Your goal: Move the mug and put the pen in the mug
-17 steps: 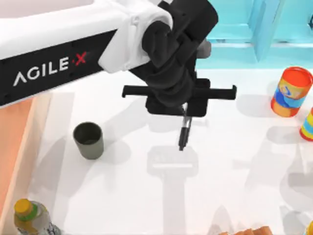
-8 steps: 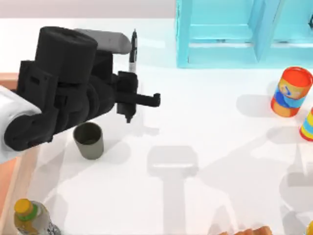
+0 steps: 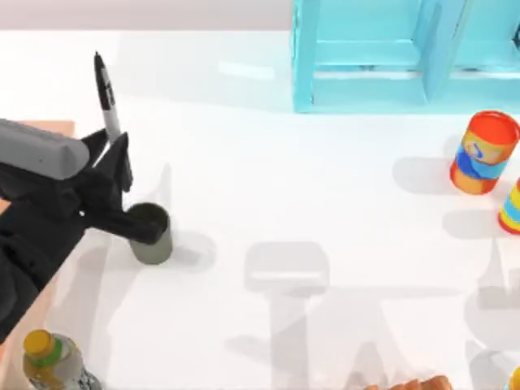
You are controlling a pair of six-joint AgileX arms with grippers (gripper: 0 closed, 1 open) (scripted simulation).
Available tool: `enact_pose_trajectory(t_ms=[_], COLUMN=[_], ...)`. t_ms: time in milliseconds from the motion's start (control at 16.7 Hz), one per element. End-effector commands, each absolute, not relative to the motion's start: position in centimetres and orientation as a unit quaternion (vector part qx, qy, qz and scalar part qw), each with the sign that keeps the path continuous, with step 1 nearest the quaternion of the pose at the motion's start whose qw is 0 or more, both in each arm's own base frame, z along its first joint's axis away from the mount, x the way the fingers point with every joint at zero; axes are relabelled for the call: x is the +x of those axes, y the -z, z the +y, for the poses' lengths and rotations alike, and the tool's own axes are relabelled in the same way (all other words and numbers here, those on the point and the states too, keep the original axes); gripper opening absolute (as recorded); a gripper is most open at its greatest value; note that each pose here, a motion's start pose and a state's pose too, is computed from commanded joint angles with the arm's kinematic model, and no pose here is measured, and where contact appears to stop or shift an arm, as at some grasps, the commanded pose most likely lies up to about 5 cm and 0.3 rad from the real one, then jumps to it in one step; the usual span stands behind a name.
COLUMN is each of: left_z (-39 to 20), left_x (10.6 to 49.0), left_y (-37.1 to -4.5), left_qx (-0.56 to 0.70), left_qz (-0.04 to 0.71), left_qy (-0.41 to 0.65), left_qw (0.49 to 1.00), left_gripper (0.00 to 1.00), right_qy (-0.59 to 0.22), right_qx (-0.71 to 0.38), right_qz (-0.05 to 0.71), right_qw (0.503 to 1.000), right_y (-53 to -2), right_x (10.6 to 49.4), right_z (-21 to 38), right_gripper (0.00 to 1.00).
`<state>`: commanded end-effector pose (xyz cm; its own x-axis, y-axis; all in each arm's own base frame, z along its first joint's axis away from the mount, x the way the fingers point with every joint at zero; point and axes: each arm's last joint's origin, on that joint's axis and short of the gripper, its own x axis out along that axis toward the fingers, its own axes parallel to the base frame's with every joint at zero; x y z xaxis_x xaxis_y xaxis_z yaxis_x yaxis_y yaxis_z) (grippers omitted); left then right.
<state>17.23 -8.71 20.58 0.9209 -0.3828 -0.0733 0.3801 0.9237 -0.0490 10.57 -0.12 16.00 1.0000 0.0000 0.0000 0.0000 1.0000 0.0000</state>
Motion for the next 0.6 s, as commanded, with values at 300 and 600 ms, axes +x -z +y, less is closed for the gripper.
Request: enact_pose_trajectory(t_ms=[300,600], left_z=[-7.3,-7.4], left_x=[15.6,15.7], left_y=[-19.7,-19.6], left_qx=[-0.006,-0.006], left_qz=[-0.021,-0.019], left_qy=[0.179,0.180], left_qw=[0.984,0.983], left_gripper=[0.00,0.00], right_qy=[0.000,0.000], right_qx=[0.000,0.000], right_qz=[0.000,0.000], right_qw=[1.000,1.000], right_y=[-16.0,-16.0], right_x=[10.6,10.6], right_z=[-0.1,-0.1], right_gripper=[1.00,1.00])
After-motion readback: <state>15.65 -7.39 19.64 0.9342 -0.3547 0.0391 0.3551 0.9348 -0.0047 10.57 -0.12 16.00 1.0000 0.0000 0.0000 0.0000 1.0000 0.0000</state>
